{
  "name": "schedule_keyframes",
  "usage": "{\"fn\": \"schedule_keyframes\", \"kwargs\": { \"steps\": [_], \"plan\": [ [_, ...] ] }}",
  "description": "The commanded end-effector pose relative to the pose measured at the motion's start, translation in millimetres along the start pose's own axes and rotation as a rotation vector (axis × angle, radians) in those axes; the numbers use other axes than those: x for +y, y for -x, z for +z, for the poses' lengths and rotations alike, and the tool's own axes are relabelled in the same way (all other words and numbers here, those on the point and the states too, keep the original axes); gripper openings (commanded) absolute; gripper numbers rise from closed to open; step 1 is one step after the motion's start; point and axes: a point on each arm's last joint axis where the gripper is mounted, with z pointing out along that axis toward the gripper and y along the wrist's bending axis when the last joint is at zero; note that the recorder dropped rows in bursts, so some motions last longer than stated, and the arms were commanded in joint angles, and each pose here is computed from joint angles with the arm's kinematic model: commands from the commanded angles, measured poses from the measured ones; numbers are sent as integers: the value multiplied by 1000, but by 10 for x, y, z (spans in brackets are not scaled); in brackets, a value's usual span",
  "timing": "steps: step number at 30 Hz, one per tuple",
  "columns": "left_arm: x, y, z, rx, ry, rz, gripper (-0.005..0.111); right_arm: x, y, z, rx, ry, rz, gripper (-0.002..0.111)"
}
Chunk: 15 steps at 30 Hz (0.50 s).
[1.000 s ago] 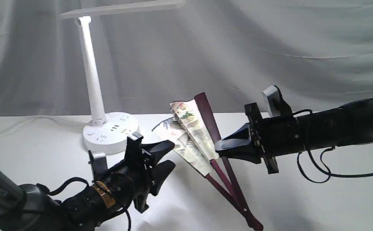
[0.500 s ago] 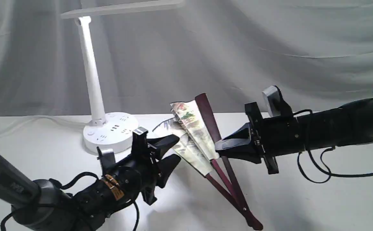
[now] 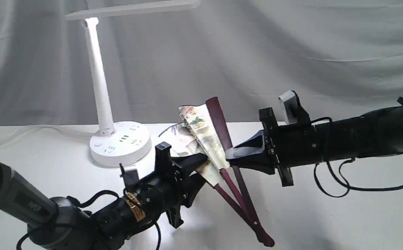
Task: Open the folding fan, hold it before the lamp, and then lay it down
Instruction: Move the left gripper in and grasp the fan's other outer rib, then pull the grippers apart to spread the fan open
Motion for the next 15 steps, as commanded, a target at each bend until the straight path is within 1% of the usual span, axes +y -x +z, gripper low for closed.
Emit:
{"fn": "schedule_keyframes", "kwargs": {
  "steps": [1,3,5,10,15],
  "plan": [
    [-15,-13,10,2,-16,-11,39,89,16,-18,-10,28,-27,0],
    [-15,-13,10,2,-16,-11,34,89,16,-18,-10,28,-27,0],
    [-15,-13,10,2,-16,-13,27,89,16,-18,-10,28,-30,0],
    [-15,-13,10,2,-16,-18,0,89,16,-18,-10,28,-32,0],
    [-13,-20,10,10,-13,-14,0,89,16,-18,-10,28,-32,0]
  ]
}}
